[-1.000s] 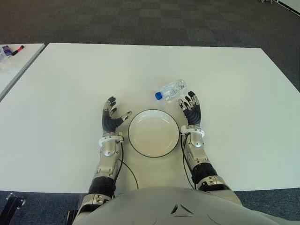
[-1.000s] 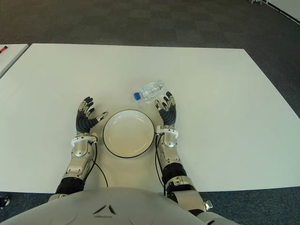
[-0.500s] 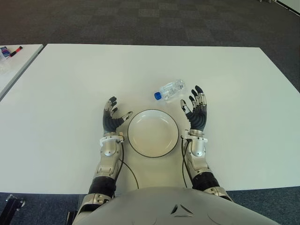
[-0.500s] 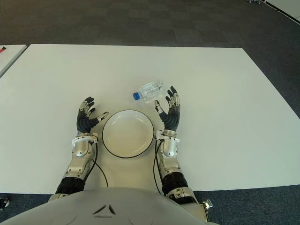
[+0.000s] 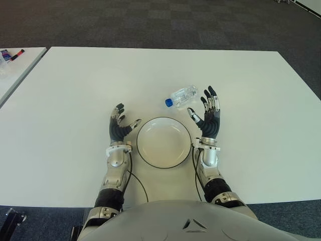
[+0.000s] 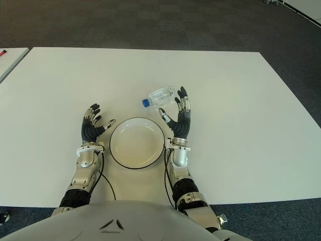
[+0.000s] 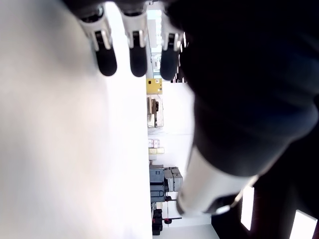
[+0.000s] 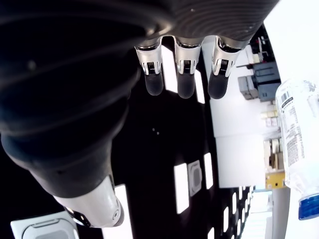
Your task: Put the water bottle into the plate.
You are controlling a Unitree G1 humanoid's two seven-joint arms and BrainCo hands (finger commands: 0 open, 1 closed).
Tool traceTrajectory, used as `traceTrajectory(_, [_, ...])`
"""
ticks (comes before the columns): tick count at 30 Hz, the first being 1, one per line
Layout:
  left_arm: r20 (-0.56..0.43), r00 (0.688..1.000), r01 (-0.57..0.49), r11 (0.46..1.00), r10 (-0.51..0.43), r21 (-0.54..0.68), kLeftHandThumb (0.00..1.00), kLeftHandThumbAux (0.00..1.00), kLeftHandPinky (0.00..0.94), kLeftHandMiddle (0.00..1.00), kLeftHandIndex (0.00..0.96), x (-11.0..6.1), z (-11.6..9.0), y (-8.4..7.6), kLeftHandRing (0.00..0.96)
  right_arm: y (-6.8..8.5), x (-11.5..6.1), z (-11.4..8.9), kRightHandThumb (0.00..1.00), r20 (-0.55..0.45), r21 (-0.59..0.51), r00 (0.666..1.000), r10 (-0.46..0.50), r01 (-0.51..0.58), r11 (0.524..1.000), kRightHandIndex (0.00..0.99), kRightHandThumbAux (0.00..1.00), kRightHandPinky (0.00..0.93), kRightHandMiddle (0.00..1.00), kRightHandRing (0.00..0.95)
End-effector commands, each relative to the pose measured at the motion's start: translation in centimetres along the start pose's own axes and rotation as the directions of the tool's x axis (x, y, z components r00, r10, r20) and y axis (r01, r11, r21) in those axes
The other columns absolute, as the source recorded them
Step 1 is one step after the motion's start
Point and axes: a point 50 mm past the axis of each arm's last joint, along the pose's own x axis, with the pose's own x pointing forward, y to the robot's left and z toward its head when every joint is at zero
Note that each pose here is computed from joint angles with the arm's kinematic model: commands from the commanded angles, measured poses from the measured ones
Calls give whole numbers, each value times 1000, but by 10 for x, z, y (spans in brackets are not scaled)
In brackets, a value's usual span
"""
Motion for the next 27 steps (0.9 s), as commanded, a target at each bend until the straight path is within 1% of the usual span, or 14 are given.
traceTrajectory(1, [-69, 998, -5, 1000, 6, 16, 0, 988, 163, 156, 161, -5, -12, 3, 139, 22, -12, -6, 0, -57, 88, 997, -60, 65, 994, 99, 883, 120, 70, 70])
traceTrajectory(20, [-68, 998, -7, 1000, 7, 10, 0, 998, 164, 154, 153, -5, -11, 1, 137, 21, -12, -9, 0, -72, 87, 996, -48, 54, 995, 98, 887, 127, 69, 78])
traceTrajectory(24, [-62, 998, -6, 1000, 6, 13, 0, 998, 163, 156, 153, -5, -11, 1, 138, 19, -9, -10, 0, -75, 59, 996, -42, 47, 997, 94, 882, 129, 68, 80])
traceTrajectory(27, [-55, 998, -1, 1000, 2, 22, 0, 996, 163, 156, 153, -6, -11, 0, 139, 14, -4, -13, 0, -78, 13, 996, -48, 49, 999, 90, 884, 129, 67, 80])
